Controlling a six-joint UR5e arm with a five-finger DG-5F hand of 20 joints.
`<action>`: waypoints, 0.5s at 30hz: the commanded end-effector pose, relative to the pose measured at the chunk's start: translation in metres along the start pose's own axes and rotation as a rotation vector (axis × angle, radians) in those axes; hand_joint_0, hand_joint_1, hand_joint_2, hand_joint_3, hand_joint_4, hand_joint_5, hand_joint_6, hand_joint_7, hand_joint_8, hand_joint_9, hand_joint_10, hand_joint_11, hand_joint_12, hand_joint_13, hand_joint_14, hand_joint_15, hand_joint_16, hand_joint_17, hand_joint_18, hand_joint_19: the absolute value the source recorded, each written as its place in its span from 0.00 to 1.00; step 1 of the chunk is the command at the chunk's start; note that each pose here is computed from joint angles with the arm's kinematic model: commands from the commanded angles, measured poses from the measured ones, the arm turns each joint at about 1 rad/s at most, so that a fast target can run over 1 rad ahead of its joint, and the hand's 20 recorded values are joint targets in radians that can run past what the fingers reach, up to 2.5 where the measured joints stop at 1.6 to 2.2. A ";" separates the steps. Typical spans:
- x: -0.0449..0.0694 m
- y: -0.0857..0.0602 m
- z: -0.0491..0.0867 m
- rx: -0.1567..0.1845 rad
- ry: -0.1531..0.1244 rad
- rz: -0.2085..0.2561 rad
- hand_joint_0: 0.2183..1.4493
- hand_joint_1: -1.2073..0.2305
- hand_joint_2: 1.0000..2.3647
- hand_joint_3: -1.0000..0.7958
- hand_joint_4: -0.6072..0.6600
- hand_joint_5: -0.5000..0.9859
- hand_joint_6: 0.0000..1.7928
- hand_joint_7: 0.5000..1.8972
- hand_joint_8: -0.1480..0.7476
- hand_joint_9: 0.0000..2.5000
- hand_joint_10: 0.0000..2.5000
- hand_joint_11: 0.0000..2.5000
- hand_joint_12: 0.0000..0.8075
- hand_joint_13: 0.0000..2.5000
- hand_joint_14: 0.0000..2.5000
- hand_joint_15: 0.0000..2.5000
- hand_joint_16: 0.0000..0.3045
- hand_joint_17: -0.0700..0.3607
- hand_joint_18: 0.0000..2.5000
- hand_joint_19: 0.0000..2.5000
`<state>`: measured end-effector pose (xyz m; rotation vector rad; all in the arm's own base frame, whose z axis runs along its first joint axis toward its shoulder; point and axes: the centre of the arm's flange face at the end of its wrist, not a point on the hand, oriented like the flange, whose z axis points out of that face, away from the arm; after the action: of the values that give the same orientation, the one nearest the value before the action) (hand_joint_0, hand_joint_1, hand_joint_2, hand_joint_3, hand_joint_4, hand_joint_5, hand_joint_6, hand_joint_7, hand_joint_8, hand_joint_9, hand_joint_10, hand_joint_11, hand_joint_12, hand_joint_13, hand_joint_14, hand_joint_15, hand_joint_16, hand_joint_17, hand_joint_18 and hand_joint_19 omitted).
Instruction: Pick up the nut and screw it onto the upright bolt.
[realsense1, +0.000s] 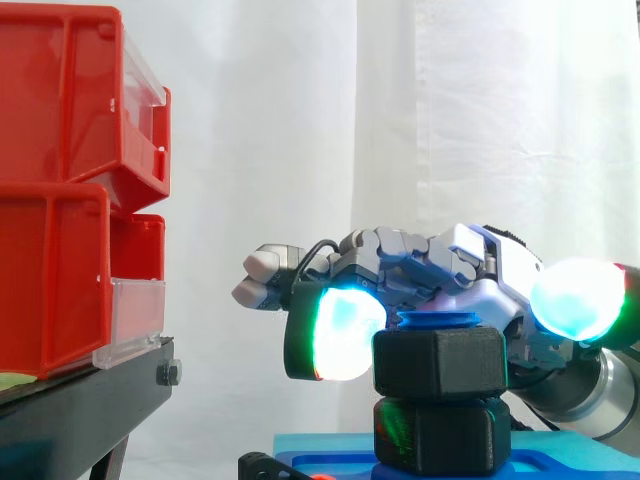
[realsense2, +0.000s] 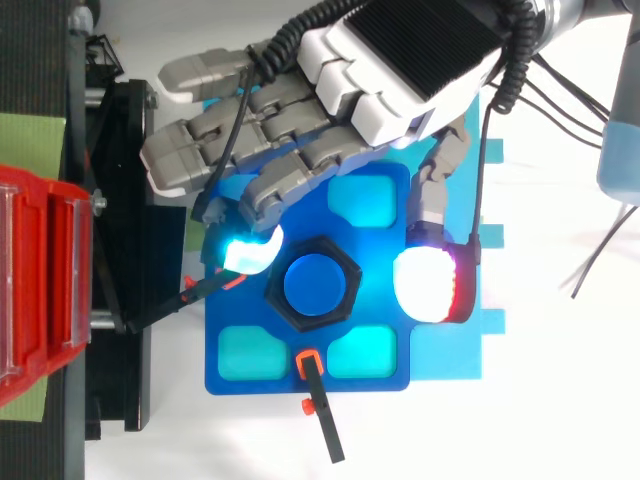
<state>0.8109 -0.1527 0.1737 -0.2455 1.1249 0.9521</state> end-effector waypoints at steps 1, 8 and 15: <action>-0.004 -0.001 0.000 -0.010 0.003 -0.009 0.10 0.70 0.00 0.28 0.71 0.21 0.28 0.53 0.50 0.10 0.00 0.00 0.47 0.03 0.00 0.00 0.16 0.42 0.00 0.00; -0.013 -0.006 -0.006 -0.014 0.004 -0.024 0.10 0.69 0.00 0.28 0.73 0.23 0.30 0.54 0.51 0.14 0.00 0.00 0.47 0.06 0.00 0.00 0.16 0.42 0.00 0.00; -0.023 -0.009 -0.010 -0.035 0.006 -0.048 0.11 0.70 0.00 0.28 0.75 0.24 0.32 0.49 0.52 0.16 0.00 0.00 0.45 0.08 0.00 0.00 0.15 0.40 0.00 0.00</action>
<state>0.8091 -0.1728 0.1830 -0.2854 1.1075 0.9315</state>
